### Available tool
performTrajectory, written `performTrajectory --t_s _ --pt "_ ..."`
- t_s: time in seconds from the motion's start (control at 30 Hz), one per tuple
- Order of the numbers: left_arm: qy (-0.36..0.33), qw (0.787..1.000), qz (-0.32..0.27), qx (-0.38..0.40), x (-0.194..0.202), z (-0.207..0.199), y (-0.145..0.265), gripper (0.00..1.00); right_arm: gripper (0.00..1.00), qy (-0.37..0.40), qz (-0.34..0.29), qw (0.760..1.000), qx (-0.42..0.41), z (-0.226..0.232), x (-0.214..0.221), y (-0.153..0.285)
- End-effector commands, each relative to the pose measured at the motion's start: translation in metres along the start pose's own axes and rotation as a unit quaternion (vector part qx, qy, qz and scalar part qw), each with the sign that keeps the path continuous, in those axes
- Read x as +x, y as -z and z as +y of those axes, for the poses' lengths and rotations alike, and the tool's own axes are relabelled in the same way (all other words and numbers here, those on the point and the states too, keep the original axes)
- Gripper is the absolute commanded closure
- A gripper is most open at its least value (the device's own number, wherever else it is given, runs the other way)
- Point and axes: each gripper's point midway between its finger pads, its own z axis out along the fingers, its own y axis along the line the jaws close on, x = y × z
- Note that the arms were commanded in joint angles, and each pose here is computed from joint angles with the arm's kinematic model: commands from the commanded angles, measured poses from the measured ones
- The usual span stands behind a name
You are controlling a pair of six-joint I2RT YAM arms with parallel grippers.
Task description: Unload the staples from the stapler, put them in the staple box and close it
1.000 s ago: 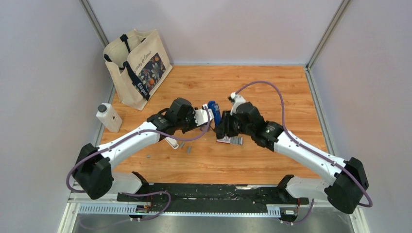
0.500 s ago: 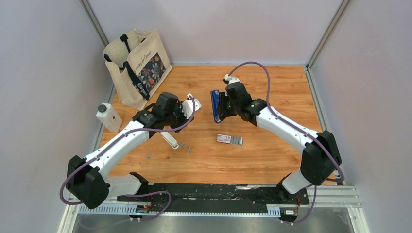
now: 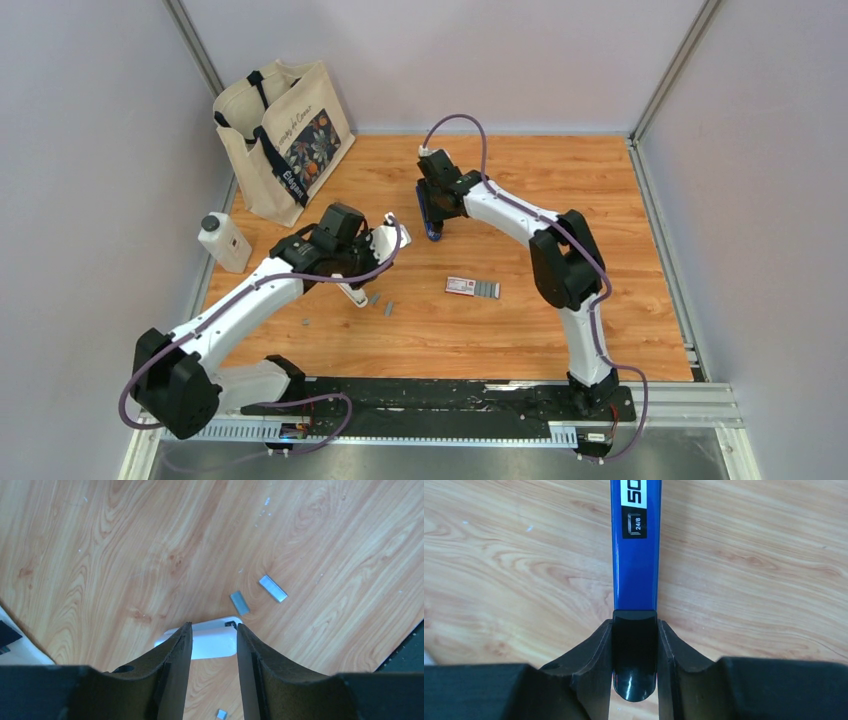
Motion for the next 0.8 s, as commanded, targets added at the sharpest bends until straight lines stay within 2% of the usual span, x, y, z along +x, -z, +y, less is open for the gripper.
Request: performTrajectory --t_s 0.0,0.1,0.27,0.37,0.4,0.5,0.6,0.67,0.7,0.77 --pt "-0.039 0.998 -0.025 0.049 0.0 -0.023 0.013 0.53 1.0 0.025 0.01 0.999 0.023 -0.002 -0.012 -0.006" --pt "-0.061 0.994 -0.04 0.081 0.002 -0.038 0.017 0.53 1.0 0.035 0.018 0.999 0.013 0.006 -0.006 -0.012" --pt "-0.1 0.99 -0.017 0.101 0.007 -0.046 0.011 0.54 0.95 0.053 0.04 0.997 -0.035 0.029 0.006 -0.013" --pt "-0.115 0.987 -0.007 0.112 0.008 -0.05 0.007 0.54 0.88 0.081 0.051 0.994 -0.051 0.039 0.013 -0.008" --pt "-0.122 0.986 -0.004 0.113 0.008 -0.051 0.006 0.53 0.81 0.087 0.055 0.993 -0.062 0.044 0.015 -0.006" --pt "-0.155 0.982 0.013 0.107 0.012 -0.051 -0.004 0.53 0.71 0.098 0.06 0.989 -0.088 0.053 0.021 0.004" --pt "-0.188 0.977 0.03 0.097 0.015 -0.049 -0.013 0.53 0.67 0.103 0.067 0.987 -0.106 0.056 0.029 0.016" --pt "-0.209 0.973 0.036 0.091 0.014 -0.047 -0.018 0.52 0.6 0.109 0.07 0.985 -0.109 0.054 0.036 0.02" --pt "-0.216 0.972 0.035 0.088 0.013 -0.047 -0.02 0.52 0.45 0.11 0.07 0.986 -0.105 0.052 0.037 0.021" --pt "-0.24 0.966 0.043 0.084 0.012 -0.046 -0.025 0.52 0.29 0.108 0.049 0.988 -0.101 0.05 0.028 0.031"
